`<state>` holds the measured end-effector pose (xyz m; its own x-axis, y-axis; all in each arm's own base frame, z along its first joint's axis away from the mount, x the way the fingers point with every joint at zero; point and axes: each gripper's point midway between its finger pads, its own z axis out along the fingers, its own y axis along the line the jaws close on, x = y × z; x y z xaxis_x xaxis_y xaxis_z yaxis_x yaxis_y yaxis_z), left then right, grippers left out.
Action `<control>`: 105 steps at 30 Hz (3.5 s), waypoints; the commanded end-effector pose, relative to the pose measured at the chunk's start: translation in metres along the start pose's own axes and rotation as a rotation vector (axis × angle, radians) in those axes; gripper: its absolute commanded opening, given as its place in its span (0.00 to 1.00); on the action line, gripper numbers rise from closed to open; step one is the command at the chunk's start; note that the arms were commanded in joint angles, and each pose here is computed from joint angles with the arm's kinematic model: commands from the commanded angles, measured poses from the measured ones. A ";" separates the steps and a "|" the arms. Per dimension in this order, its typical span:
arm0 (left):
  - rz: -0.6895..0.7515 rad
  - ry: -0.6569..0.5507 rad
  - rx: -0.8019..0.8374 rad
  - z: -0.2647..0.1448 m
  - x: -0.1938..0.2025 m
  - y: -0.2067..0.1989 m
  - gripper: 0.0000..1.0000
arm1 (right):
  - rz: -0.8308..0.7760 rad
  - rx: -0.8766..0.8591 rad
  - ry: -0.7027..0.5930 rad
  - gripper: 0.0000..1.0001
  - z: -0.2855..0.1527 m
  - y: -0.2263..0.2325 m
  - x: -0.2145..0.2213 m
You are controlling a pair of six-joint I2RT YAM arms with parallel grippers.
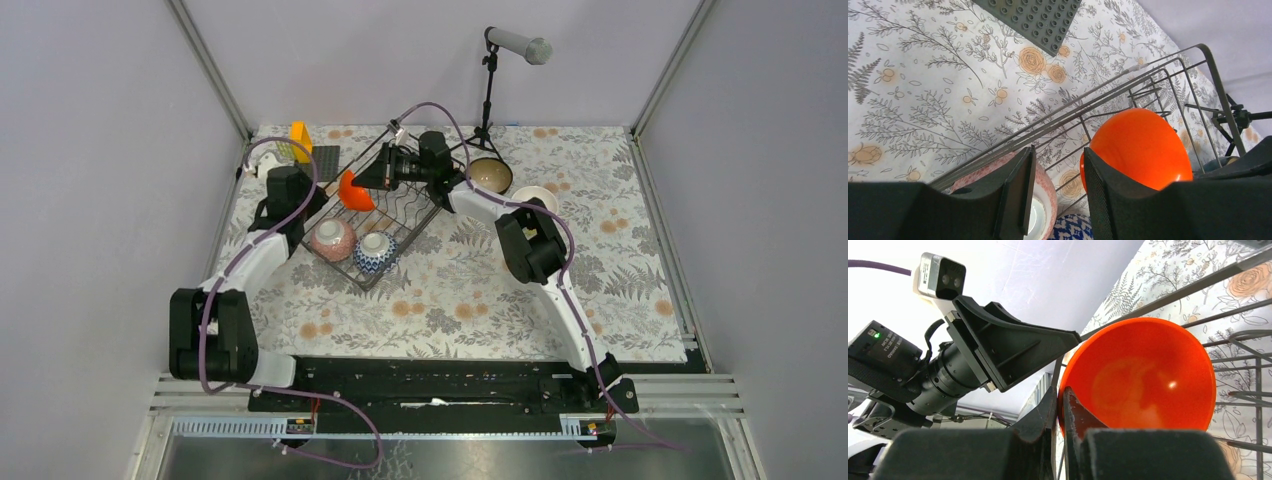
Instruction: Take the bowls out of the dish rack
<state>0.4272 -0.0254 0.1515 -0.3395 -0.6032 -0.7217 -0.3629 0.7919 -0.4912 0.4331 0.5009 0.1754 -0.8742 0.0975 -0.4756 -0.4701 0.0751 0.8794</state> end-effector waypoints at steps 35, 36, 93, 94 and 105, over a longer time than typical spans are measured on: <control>0.017 -0.013 0.534 -0.096 0.017 -0.095 0.46 | -0.484 1.481 -0.089 0.00 -0.311 -0.008 -0.017; 0.029 -0.013 0.533 -0.097 0.019 -0.097 0.46 | -0.478 1.521 -0.094 0.00 -0.322 -0.012 -0.019; 0.092 0.008 0.519 -0.103 0.031 -0.112 0.47 | -0.382 1.691 -0.080 0.35 -0.365 -0.068 -0.031; 0.094 0.008 0.520 -0.104 0.031 -0.113 0.47 | -0.378 1.696 -0.072 0.35 -0.366 -0.070 -0.030; 0.101 0.008 0.510 -0.103 0.032 -0.111 0.47 | -0.347 1.719 -0.019 0.28 -0.363 -0.092 -0.022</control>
<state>0.3598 -0.1413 0.2034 -0.4224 -0.5153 -0.7457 0.0986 0.7916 -0.6030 0.4471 0.1312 0.1120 -0.7570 -0.1459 -0.6369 0.0363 0.9639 -0.2640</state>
